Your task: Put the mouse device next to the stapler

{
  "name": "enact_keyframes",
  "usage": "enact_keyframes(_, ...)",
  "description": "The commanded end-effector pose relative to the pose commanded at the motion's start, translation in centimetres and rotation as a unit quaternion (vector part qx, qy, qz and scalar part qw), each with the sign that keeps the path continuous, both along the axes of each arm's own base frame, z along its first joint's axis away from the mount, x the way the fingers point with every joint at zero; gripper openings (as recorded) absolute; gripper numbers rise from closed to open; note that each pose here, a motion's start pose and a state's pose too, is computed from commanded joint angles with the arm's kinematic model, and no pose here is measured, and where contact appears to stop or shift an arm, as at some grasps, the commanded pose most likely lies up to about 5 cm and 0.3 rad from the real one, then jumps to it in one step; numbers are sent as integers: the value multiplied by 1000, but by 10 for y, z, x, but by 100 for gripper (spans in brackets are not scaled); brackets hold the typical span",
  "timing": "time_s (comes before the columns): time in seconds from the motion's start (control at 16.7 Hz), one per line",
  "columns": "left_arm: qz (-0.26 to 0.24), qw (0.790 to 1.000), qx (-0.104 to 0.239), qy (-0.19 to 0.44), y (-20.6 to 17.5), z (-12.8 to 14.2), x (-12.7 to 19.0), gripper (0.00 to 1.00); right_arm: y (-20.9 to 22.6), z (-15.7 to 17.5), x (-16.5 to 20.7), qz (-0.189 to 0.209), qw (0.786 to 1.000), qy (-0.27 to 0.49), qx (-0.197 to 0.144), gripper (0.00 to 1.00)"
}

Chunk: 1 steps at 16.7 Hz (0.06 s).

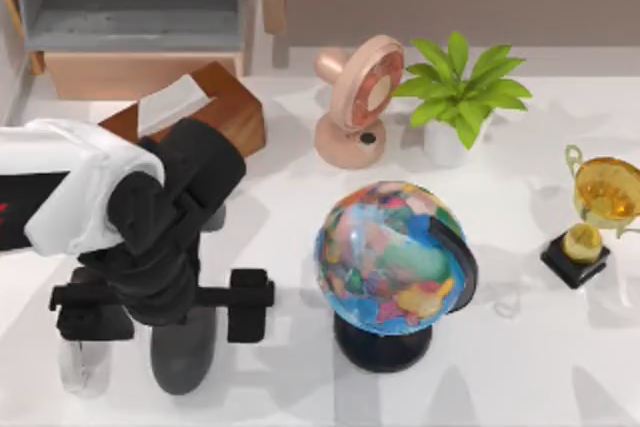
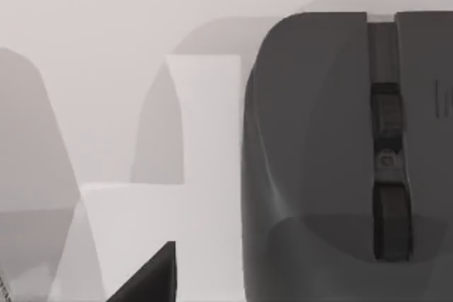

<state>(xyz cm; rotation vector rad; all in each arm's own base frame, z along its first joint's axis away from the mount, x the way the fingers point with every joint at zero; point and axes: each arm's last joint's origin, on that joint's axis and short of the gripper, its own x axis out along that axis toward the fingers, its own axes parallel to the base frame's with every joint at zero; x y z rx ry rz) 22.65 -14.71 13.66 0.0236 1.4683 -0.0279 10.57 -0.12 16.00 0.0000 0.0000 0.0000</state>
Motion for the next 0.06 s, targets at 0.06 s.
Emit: enact_keyframes(0.06,0,1000,0,0,0,0,0,100,0,0,0,0,1000,0,0,100)
